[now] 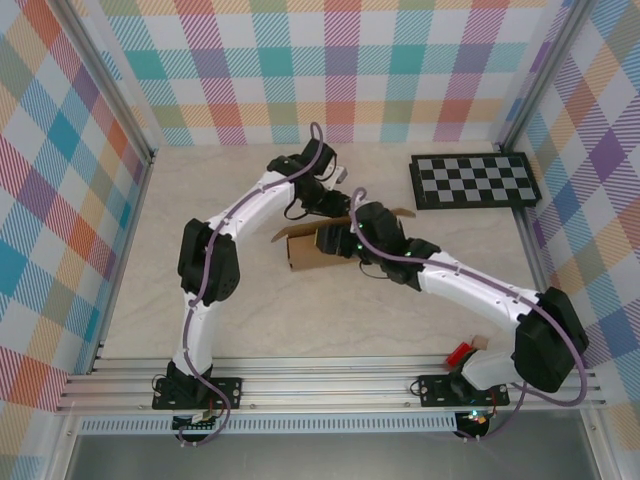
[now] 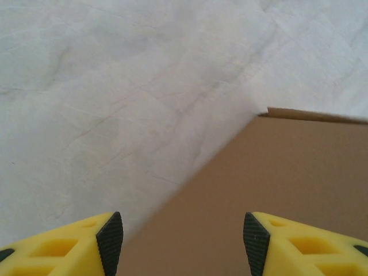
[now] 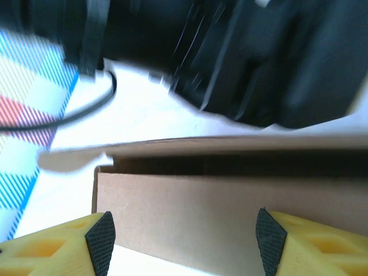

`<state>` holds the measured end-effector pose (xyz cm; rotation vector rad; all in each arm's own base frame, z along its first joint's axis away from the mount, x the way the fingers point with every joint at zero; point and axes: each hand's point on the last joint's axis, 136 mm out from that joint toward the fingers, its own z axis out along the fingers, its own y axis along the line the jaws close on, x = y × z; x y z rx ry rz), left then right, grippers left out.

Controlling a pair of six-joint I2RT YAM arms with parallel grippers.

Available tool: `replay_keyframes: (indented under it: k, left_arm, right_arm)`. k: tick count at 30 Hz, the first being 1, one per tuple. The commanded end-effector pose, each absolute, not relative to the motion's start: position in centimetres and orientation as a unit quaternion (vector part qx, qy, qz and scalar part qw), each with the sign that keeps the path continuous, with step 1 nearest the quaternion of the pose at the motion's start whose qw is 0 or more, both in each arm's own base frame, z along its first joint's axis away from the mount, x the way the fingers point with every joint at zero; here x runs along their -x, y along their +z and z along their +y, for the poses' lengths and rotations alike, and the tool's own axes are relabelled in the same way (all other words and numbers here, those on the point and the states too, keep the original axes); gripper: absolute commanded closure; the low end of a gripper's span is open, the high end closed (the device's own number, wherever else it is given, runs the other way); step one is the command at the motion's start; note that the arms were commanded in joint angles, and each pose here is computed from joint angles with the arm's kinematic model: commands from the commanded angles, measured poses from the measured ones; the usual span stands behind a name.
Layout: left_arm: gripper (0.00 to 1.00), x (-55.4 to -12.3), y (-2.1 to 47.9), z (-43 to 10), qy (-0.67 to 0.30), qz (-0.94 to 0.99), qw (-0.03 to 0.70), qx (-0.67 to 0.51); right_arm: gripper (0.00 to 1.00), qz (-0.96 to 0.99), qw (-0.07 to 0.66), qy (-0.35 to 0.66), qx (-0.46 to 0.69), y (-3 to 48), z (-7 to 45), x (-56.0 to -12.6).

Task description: Fold the paper box

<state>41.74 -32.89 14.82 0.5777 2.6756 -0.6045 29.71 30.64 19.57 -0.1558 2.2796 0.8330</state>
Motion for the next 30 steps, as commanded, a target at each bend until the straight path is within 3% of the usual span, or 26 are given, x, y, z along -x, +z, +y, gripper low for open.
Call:
replay_keyframes:
  k: [1, 12, 25, 30]
  left_arm:
    - [0.39, -39.8, 14.8, -33.9, -0.211, 0.935, 0.142, -0.247]
    - [0.4, -40.7, 13.4, -32.8, -0.207, 0.941, 0.128, -0.236]
    - [0.43, -38.8, 11.4, -31.2, -0.206, 0.948, 0.131, -0.206]
    - [0.45, -37.9, 11.1, -30.5, -0.209, 0.948, 0.145, -0.191]
  right_arm:
    - [0.31, 0.884, 0.358, 0.281, 0.106, 18.7, 30.4, -29.3]
    - [0.3, 0.891, 0.362, 0.227, 0.154, 19.4, 28.9, -29.6]
    - [0.3, 0.927, 0.236, 0.266, 0.119, 21.2, 24.3, -20.6]
    - [0.25, 0.939, 0.26, 0.192, 0.12, 21.2, 20.9, -20.7]
